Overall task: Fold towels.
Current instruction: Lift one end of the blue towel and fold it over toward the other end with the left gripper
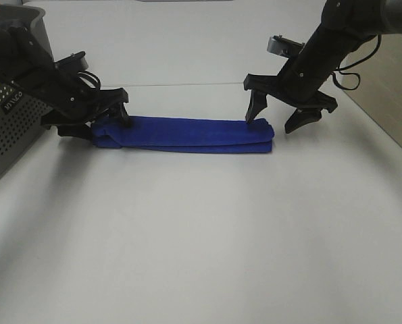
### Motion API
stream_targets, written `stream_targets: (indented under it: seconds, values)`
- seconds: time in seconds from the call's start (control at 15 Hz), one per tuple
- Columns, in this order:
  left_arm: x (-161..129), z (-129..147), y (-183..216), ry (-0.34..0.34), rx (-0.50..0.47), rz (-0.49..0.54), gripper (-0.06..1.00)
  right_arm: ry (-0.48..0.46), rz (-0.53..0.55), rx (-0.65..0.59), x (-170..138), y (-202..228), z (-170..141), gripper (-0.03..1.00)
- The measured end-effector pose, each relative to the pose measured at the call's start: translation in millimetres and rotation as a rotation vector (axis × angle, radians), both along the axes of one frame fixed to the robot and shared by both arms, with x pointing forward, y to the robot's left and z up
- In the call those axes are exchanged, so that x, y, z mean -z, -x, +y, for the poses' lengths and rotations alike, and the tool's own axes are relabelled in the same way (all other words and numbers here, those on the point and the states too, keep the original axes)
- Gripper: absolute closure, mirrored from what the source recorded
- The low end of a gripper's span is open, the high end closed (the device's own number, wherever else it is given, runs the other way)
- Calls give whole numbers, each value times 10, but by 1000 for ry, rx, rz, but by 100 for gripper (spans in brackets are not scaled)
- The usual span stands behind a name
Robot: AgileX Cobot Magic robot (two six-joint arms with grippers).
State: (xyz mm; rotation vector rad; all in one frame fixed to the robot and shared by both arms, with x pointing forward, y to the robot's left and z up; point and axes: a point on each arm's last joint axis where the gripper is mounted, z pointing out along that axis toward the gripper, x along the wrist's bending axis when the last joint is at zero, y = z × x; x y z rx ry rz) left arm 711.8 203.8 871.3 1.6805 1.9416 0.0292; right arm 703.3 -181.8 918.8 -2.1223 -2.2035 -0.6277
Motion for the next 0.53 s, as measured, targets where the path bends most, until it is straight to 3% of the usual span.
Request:
stream_targets:
  seconds: [0.07, 0.13, 0.2, 0.27, 0.4, 0.53]
  values:
    - [8, -1, -1, 3, -3, 1, 23, 0, 0, 0, 0, 0, 0, 20]
    - [30, 2, -6, 0, -7, -1, 37, 0, 0, 0, 0, 0, 0, 20]
    - [43, 7, -13, -5, -9, -8, 79, 0, -1, 0, 0, -1, 0, 20]
    - [31, 12, -13, -16, -1, -12, 89, 0, -1, 0, 0, -1, 0, 20]
    - [-32, 34, -13, -59, 33, -34, 89, 2, -1, -1, 0, -1, -1, 20]
    - [-304, 79, -13, -142, 91, -104, 89, 5, -2, -2, 1, -1, -4, 20]
